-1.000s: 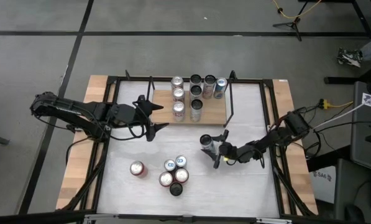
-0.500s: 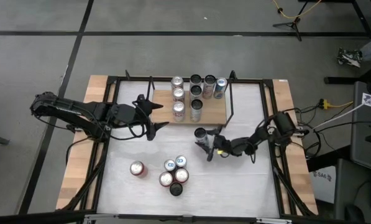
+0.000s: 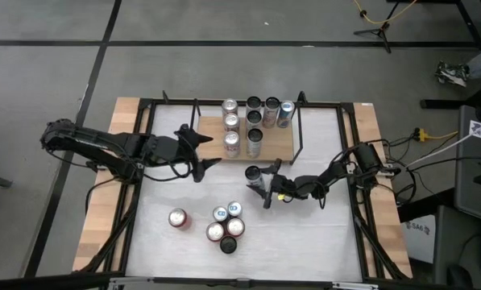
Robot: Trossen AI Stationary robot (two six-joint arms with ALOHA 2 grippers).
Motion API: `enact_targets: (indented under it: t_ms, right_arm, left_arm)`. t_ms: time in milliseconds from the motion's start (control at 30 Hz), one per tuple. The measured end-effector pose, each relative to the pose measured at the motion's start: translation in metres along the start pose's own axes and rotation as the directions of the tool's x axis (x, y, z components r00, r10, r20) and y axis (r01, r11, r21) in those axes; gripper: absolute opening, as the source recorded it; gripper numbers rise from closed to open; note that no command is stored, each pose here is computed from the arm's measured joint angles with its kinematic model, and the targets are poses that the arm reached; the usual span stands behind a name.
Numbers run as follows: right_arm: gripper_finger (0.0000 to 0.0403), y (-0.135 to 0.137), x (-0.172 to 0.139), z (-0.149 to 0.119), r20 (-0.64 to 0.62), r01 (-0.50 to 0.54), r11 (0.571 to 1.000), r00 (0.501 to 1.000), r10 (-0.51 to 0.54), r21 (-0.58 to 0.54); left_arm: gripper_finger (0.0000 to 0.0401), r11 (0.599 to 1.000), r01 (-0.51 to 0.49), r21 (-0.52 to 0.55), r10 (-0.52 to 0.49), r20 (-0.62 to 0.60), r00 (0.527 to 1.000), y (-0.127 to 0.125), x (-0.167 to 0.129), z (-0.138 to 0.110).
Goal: Place canned beverage on shelf
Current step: Put the white pink soda can onto the shelf aligned with the other white pink soda cans
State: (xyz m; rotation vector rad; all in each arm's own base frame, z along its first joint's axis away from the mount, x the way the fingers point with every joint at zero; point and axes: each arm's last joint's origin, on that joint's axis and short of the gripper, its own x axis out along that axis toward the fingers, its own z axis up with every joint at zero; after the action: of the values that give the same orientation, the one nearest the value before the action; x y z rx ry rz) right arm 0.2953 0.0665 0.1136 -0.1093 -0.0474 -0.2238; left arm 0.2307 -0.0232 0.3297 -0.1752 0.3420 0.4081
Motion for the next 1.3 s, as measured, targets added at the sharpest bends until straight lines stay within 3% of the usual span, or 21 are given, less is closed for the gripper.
enact_targets:
  t_ms: [133,333,567,867,1300]
  right_arm:
    - [0.0269,0.000,0.000,0.000,-0.002,-0.001,1.000,1.000,0.001,0.000]
    - [0.0269,0.000,0.000,-0.001,-0.010,-0.002,1.000,1.000,0.002,-0.004]
    - [0.0269,0.000,0.000,-0.002,-0.022,-0.004,1.000,1.000,0.004,-0.010]
    - [0.0269,0.000,0.000,-0.002,-0.024,-0.004,1.000,1.000,0.004,-0.011]
    - [0.0269,0.000,0.000,-0.002,-0.022,-0.004,1.000,1.000,0.004,-0.011]
  left_arm:
    - [0.0363,0.999,0.000,-0.052,0.000,0.001,1.000,-0.012,0.023,-0.006]
    - [0.0363,1.000,0.011,-0.001,-0.011,0.000,1.000,-0.031,0.065,-0.022]
    - [0.0363,1.000,0.019,0.014,-0.019,-0.039,0.999,-0.042,0.095,-0.042]
    - [0.0363,0.997,0.077,0.005,-0.077,-0.042,0.996,-0.052,0.119,-0.058]
    - [0.0363,0.992,0.122,-0.013,-0.123,-0.062,0.991,-0.057,0.130,-0.068]
